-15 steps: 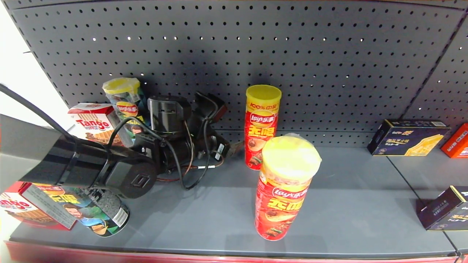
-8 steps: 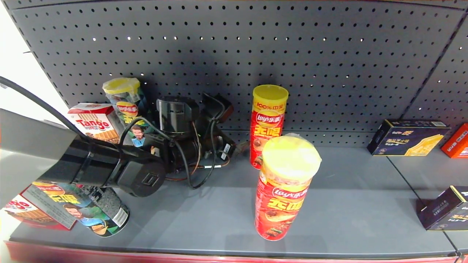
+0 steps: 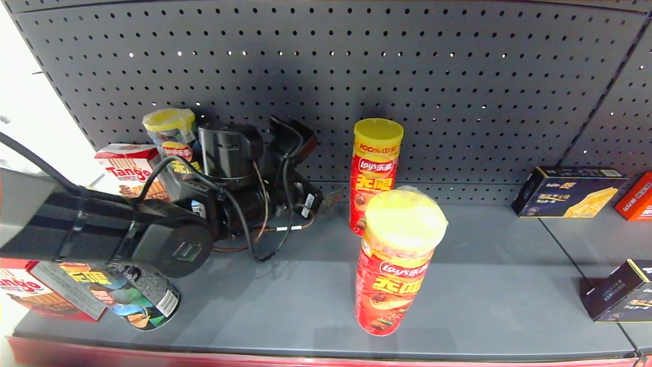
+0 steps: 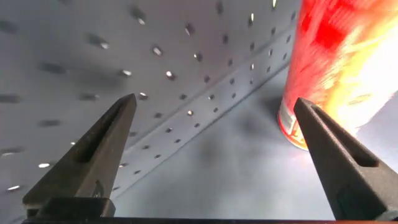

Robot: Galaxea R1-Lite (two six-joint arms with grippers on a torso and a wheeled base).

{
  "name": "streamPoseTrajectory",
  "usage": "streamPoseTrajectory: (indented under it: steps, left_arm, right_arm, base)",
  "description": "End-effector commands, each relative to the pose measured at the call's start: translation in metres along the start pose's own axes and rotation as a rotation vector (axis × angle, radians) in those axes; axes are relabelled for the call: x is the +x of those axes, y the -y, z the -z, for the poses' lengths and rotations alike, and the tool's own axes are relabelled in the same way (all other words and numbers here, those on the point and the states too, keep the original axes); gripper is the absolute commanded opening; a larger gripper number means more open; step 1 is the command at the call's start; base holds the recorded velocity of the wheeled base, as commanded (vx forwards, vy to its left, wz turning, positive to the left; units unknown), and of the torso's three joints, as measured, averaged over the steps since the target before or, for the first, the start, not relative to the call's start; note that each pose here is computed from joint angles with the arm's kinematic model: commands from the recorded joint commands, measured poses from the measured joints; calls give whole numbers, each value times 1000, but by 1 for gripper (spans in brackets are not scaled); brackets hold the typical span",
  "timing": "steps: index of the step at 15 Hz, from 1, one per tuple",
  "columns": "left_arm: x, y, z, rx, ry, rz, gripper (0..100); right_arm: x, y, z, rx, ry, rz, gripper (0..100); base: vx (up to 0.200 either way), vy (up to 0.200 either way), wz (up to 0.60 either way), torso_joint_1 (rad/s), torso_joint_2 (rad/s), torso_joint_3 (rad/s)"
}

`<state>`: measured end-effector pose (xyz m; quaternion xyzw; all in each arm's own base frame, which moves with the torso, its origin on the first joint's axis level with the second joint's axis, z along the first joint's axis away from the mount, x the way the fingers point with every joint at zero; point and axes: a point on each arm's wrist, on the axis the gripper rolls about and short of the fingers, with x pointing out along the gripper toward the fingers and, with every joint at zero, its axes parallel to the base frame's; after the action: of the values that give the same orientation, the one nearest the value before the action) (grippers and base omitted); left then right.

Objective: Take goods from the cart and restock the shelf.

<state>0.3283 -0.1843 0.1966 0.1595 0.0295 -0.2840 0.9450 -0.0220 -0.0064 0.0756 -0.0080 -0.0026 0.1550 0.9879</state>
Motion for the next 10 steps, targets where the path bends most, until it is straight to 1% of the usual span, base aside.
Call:
streamPoseTrajectory:
  steps: [1, 3, 5, 8, 10]
  left_arm:
    - [-31, -6, -23, -7, 61, -27, 100]
    - [-58, -9, -36, -7, 100, -51, 100]
    - [-77, -8, -45, -7, 128, -69, 100]
    - [-102, -1, -57, -6, 170, -72, 100]
    - [-119, 5, -62, -6, 197, -58, 100]
  right_arm:
    - [0, 0, 0, 0, -1, 0, 100]
    - [0, 0, 0, 0, -1, 0, 100]
    - [0, 0, 0, 0, -1, 1, 100]
    - [0, 0, 0, 0, -1, 0, 100]
    - [0, 0, 0, 0, -1, 0, 100]
  base:
    - [0, 0, 0, 0, 0, 0]
    - [0, 0, 0, 0, 0, 0]
    - [0, 0, 0, 0, 0, 0]
    - [0, 0, 0, 0, 0, 0]
    - [0, 0, 0, 0, 0, 0]
